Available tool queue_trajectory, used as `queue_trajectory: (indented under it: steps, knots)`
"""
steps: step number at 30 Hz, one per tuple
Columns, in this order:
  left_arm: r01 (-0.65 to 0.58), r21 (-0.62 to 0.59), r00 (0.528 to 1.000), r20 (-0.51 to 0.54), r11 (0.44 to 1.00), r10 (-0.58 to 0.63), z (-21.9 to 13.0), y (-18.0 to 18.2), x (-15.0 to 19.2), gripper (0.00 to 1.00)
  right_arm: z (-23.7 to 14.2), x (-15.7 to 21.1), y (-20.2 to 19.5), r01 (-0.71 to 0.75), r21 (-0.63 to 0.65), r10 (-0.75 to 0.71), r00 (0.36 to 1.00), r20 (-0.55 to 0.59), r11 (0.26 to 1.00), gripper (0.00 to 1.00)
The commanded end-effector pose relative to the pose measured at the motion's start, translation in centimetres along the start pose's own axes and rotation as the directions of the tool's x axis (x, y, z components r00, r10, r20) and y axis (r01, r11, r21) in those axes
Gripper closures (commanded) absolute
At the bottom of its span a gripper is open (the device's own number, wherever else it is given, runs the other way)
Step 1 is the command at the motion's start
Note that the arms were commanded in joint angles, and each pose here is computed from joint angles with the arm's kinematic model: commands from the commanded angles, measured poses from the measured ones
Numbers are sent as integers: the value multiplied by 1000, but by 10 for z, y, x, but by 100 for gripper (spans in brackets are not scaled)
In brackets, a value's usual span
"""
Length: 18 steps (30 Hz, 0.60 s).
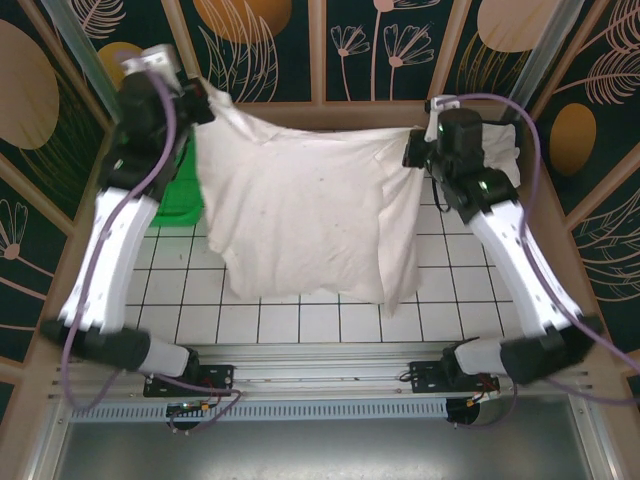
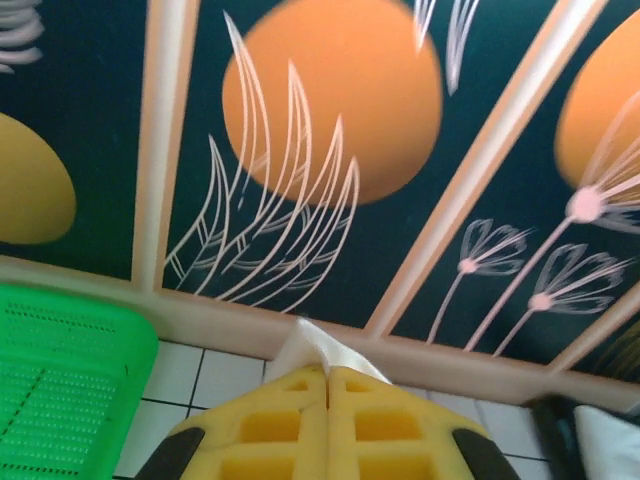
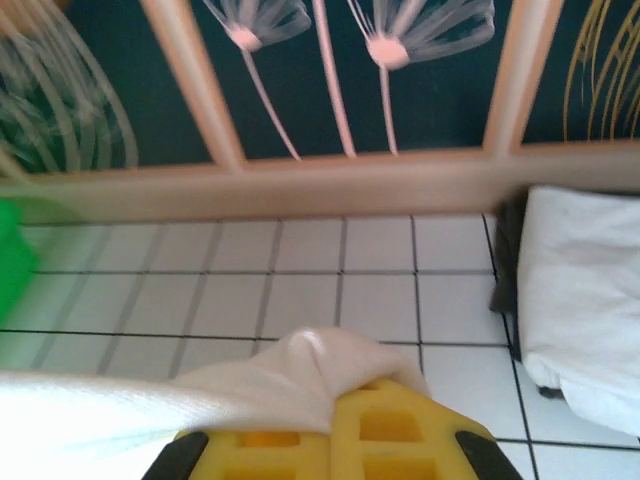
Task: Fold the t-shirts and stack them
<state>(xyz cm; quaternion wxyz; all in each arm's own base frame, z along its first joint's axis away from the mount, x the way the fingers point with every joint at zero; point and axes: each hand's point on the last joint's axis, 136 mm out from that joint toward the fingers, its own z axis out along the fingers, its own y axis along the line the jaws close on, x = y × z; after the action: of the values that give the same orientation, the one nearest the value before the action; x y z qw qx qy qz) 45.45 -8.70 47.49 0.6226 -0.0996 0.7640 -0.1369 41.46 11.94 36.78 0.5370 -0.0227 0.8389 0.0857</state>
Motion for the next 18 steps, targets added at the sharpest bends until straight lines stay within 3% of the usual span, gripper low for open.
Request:
queue_trajectory:
  steps: [1, 5, 8, 10, 13, 16, 18]
  knots:
    - [-36, -10, 984, 176, 999, 38, -12, -17, -85, 100, -5, -66, 6, 15, -37, -9, 988, 156, 999, 100]
    - [-47, 89, 954, 300, 995, 18, -34, -45, -138, 100, -20, -108, 12, 18, -75, -1, 974, 228, 997, 100]
    - [-54, 93, 944, 329, 994, 20, -58, -43, -144, 100, -46, -121, 17, 33, -108, -1, 961, 278, 994, 100]
    - [-51, 112, 918, 396, 992, 3, -95, -36, -144, 100, -65, -117, 16, 41, -121, -3, 954, 300, 992, 100]
    - [-58, 172, 895, 446, 983, -25, -140, -31, -133, 100, -81, -91, 18, 62, -158, -13, 956, 293, 986, 100]
    - [-63, 225, 921, 389, 972, -30, -159, -29, -102, 100, -80, -37, 20, 66, -214, -22, 979, 203, 975, 100]
    - [-47, 258, 945, 324, 965, -41, -161, -22, -64, 100, -71, 10, 18, 45, -233, -19, 993, 114, 971, 98]
